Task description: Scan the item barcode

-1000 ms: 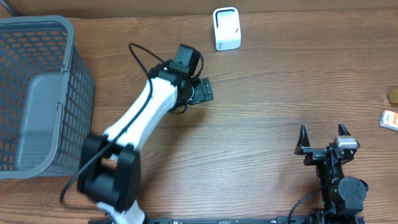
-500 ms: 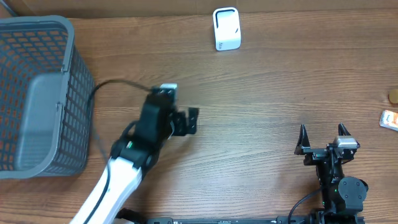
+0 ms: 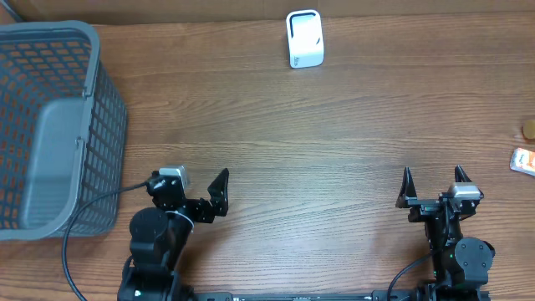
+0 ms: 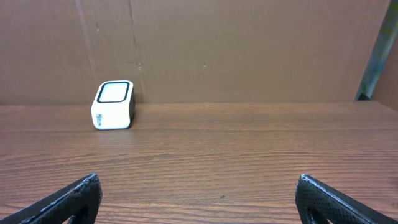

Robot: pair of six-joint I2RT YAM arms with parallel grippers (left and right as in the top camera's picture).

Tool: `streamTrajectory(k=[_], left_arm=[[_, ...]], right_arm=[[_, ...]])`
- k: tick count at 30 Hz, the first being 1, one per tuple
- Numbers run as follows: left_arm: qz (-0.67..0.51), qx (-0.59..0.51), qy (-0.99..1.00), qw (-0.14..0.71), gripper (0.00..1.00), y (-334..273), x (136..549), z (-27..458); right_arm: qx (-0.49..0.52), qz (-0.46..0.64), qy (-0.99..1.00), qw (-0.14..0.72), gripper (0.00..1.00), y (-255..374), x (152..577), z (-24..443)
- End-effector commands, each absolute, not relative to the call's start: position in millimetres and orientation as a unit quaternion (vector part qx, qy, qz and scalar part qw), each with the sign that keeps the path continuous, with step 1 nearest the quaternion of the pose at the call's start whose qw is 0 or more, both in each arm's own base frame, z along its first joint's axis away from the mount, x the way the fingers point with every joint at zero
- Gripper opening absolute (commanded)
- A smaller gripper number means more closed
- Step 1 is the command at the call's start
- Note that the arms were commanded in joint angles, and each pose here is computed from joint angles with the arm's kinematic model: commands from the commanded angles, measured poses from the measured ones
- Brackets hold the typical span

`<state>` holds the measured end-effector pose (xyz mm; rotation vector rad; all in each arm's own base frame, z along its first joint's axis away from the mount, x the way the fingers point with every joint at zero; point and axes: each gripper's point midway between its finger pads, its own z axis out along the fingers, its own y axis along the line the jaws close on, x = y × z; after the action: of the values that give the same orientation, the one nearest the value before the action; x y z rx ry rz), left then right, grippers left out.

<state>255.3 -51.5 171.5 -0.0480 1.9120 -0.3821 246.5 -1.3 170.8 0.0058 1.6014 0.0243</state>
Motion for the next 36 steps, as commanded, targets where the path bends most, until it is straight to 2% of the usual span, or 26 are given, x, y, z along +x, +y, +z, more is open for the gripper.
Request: streamTrajectory(k=[1, 15, 25, 36], left_arm=[[-0.164, 0.001, 0.81, 0.563, 1.0, -55, 250, 161], [-0.149, -0.04, 0.771, 0.618, 1.0, -35, 239, 142], [-0.131, -0.057, 0.748, 0.648, 1.0, -24, 240, 155], [-0.049, -0.027, 0.752, 0.657, 1.0, -9, 241, 153]], right_arm=[[0.004, 0.006, 0.715, 0.699, 1.0, -3, 246, 170], [0.005, 0.006, 0.715, 0.699, 1.0, -3, 246, 170], [0.004, 0.006, 0.715, 0.699, 1.0, -3, 246, 170], [0.004, 0.006, 0.715, 0.699, 1.0, -3, 246, 170]])
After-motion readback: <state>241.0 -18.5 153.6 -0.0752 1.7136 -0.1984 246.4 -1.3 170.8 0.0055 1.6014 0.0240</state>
